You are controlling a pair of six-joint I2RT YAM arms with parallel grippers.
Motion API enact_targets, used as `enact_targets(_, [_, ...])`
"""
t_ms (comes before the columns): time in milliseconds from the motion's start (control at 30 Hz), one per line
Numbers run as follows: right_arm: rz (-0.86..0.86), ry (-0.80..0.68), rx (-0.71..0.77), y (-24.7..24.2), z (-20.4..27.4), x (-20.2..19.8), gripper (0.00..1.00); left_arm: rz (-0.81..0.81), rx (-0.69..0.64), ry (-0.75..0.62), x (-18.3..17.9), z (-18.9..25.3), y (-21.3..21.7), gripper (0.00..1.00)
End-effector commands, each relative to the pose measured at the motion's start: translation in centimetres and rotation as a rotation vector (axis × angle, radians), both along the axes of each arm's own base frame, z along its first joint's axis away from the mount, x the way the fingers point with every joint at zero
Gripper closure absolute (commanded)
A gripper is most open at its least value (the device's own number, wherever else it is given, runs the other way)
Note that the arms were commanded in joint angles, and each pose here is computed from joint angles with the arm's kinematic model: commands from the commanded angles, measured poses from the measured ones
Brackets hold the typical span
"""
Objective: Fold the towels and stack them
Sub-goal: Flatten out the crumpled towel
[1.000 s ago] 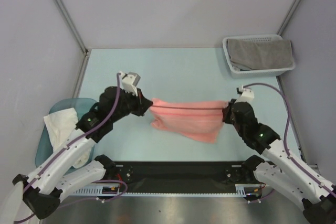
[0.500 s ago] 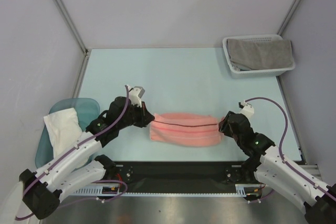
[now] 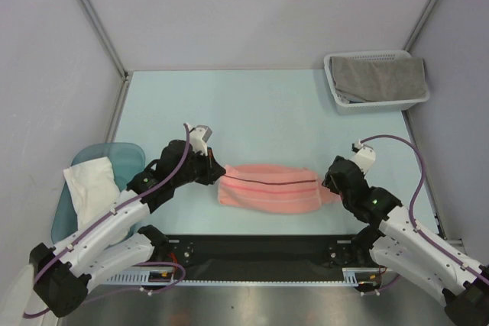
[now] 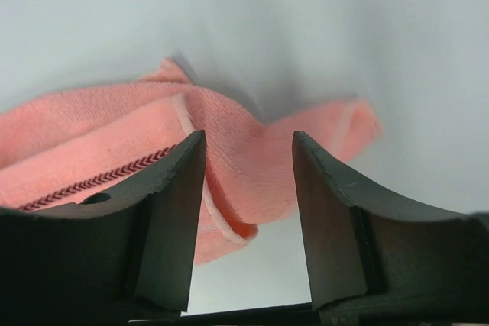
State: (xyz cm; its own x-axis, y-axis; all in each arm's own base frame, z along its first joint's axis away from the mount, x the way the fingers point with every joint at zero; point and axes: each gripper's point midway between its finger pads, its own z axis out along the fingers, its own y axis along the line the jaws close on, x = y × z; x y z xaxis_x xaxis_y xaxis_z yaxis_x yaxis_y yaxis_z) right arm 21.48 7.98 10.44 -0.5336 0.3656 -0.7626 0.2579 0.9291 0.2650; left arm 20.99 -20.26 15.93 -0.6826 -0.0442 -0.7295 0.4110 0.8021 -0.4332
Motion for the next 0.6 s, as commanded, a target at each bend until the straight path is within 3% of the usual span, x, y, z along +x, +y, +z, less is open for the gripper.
enact_targets(0, [-0.129, -0.076, -0.057, -2.0, 3.4, 1.7, 0.45, 0.003, -0.045, -0.037, 0.7, 1.7, -0.7, 1.0])
enact_targets(100, [-0.122, -0.042, -0.107, -2.0, 3.5, 2.2, 0.44, 0.001, -0.039, -0.028, 0.8, 1.5, -0.8, 1.0])
enact_targets(233, [0.08, -0.072, -0.038, 1.9, 3.4, 3.5, 0.45, 0.0, -0.038, -0.029, 0.8, 1.4, -0.8, 1.0])
enact_targets(367, [0.208, 0.003, -0.011, 4.6, 1.4, 3.4, 0.48, -0.001, -0.04, -0.025, 0.8, 1.4, -0.9, 1.0])
enact_targets(567, [0.253, 0.052, 0.01, 5.8, -0.8, 3.1, 0.49, -0.003, -0.04, -0.021, 0.8, 1.3, -0.9, 1.0])
